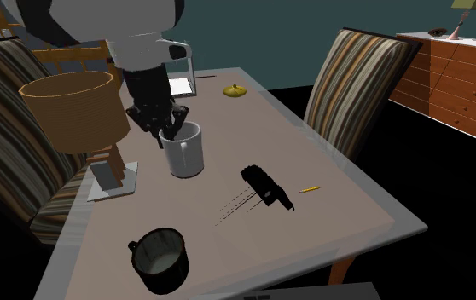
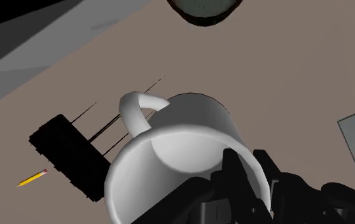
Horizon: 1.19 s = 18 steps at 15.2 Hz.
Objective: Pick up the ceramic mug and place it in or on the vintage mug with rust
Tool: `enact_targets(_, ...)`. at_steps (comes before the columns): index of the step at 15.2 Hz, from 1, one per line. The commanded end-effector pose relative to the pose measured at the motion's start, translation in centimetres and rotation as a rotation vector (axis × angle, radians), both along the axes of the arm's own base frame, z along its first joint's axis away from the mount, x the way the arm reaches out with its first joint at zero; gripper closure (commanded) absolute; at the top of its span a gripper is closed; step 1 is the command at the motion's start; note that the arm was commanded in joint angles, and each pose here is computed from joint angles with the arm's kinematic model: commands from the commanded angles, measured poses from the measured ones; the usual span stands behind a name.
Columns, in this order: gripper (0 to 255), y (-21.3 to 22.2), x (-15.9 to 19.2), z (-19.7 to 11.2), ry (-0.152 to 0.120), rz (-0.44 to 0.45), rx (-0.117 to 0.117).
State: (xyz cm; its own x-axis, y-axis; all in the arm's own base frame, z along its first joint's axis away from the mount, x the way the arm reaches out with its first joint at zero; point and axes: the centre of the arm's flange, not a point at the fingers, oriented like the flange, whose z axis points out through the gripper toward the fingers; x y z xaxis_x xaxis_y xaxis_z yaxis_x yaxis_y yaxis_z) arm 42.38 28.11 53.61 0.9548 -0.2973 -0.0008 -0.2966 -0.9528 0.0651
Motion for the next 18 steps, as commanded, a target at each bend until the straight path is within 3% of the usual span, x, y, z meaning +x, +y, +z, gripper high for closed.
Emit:
enact_targets(1, 255, 0.9, -2.4, -0.2, 0.0, -0.001, -0.001)
enact_targets(12, 255, 6.4, -16.2, 0.7, 0.0, -0.001, -0.001)
enact_targets(18, 255, 6.4, -16.2, -2.4, 0.0, -0.001, -0.001)
